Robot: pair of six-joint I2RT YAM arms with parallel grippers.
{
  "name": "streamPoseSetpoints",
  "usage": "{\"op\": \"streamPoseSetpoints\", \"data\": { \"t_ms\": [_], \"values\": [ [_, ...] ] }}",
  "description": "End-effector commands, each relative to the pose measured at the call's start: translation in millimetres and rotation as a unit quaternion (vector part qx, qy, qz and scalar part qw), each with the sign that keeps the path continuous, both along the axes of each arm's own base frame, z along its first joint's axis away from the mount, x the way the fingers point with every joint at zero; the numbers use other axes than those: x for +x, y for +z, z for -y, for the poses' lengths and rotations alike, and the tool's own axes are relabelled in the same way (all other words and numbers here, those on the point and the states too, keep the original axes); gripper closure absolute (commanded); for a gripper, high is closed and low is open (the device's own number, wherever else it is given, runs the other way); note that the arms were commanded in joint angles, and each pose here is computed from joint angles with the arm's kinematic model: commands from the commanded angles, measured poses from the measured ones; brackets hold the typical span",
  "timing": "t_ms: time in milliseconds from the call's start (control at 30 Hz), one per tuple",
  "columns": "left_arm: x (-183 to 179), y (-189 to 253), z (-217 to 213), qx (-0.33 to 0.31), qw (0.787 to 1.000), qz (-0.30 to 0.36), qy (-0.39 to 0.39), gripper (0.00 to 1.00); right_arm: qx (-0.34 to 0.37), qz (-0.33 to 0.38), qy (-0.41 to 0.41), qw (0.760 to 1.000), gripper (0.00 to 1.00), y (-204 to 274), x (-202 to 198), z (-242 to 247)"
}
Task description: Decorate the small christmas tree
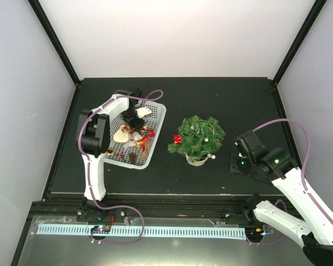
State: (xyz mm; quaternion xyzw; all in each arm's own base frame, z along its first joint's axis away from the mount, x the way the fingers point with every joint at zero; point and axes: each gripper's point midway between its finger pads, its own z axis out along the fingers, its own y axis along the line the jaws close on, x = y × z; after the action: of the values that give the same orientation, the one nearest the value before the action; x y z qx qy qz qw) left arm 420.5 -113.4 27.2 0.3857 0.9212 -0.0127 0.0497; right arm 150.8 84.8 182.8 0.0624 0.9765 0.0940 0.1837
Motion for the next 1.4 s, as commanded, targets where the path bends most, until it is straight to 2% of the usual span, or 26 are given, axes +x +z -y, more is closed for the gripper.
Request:
{"op": "streamPoseSetpoints", "data": {
  "t_ms": [0, 633, 667, 767, 833, 1033, 1200, 1367],
  "values": [
    [-7.8, 1.6, -0.8, 0.001, 1.0, -0.01, 0.005, 0.59, 0.01, 0.013, -0.009, 1.0, 0.52, 6.7, 2.3, 0.3],
    [-11.9, 46.2, 4.5, -0.022, 1.0, 0.011, -0.004, 0.59, 0.012, 0.019, -0.003, 1.0, 0.53, 8.8, 3.7, -1.1],
    [-12.2, 45.9, 4.0, -0.021, 1.0, 0.011, -0.003, 0.62, 0.012, 0.019, -0.003, 1.0, 0.53, 8.9, 3.5, -0.6],
    [-12.4, 42.7, 3.7, -0.02, 1.0, 0.007, -0.005, 0.81, 0.011, 0.02, -0.003, 1.0, 0.53, 10.0, 2.4, 0.2],
    [-13.1, 38.8, 3.3, -0.018, 1.0, 0.001, -0.005, 0.87, 0.01, 0.021, -0.003, 1.0, 0.53, 11.2, 1.3, 1.4],
    [-17.1, 30.4, 2.3, -0.016, 1.0, -0.01, -0.002, 0.81, 0.006, 0.02, -0.006, 1.0, 0.53, 10.3, -2.3, 5.2],
    [-23.4, 21.6, 0.2, -0.01, 1.0, -0.026, -0.004, 0.69, 0.008, 0.019, -0.008, 1.0, 0.53, 10.1, -2.2, 5.0],
    [-27.8, 15.3, -2.1, -0.004, 0.999, -0.035, -0.004, 0.74, 0.008, 0.019, -0.007, 1.0, 0.52, 9.0, -1.2, 4.2]
  ]
}}
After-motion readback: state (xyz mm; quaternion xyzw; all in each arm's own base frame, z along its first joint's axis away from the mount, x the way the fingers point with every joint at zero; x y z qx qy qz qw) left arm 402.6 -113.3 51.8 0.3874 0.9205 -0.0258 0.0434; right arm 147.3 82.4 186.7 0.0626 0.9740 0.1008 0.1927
